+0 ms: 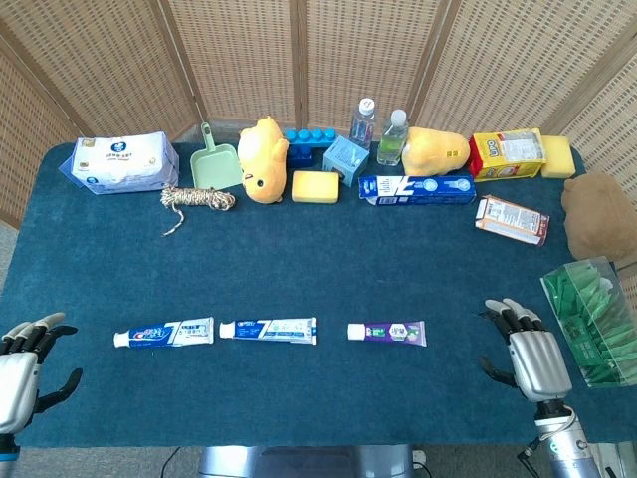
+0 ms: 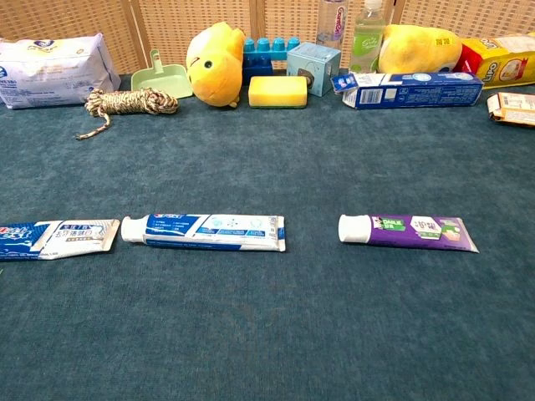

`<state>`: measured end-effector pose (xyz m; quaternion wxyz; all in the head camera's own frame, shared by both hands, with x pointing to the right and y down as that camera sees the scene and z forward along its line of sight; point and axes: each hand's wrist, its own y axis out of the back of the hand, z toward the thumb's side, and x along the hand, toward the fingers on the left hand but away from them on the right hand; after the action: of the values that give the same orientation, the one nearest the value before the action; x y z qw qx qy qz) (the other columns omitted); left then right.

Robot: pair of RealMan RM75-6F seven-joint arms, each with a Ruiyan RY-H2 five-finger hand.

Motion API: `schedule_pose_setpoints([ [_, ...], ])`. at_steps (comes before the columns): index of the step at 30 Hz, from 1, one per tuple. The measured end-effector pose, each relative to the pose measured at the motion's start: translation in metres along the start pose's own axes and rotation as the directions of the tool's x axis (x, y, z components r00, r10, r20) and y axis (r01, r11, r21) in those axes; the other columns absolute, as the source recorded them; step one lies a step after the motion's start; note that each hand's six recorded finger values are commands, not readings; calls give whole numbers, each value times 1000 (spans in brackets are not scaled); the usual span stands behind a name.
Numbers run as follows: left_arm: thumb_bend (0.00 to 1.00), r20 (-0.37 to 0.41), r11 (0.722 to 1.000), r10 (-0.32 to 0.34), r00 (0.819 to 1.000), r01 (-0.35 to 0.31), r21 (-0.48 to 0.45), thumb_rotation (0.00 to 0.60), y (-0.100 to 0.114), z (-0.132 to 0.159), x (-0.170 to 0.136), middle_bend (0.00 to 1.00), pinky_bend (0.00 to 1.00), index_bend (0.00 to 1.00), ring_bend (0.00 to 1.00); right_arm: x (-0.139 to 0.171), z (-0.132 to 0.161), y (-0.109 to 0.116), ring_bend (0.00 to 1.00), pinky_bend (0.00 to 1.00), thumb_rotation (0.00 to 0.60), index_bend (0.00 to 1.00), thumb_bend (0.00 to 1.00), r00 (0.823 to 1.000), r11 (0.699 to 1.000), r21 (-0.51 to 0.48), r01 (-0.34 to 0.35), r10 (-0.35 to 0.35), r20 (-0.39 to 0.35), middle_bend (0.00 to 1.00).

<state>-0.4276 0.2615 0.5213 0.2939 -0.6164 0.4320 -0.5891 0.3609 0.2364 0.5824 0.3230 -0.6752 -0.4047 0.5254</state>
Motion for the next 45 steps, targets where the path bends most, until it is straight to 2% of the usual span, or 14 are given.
schedule_pose_setpoints([
  [8,261,8,1000,-7,1000,7,6,600,-2,3,0,220,155,288,200,2,0,-1,151,200,600,275,264,1000,1000,-12,-9,9,5,225],
  [20,261,66,999,34,997,-34,4,600,13,15,1,221,154,287,202,0,8,-4,154,200,600,266,265,1000,999,-25,-27,26,-10,227],
  [27,262,113,999,36,993,-34,-23,600,17,28,11,221,154,288,202,-9,30,-12,155,200,600,253,262,996,997,-38,-61,59,-62,227],
  [37,262,160,998,35,987,-28,-49,600,16,39,26,220,154,287,202,-34,79,-38,156,200,600,253,246,976,990,-13,-141,137,-172,227],
  [41,261,149,999,25,989,-19,-41,600,14,37,30,220,154,288,202,-43,91,-47,168,200,600,254,240,969,987,18,-158,159,-189,227],
  [45,261,140,1000,4,990,1,-31,600,8,35,35,219,154,287,202,-54,97,-61,168,200,600,254,238,968,983,49,-175,181,-177,227],
])
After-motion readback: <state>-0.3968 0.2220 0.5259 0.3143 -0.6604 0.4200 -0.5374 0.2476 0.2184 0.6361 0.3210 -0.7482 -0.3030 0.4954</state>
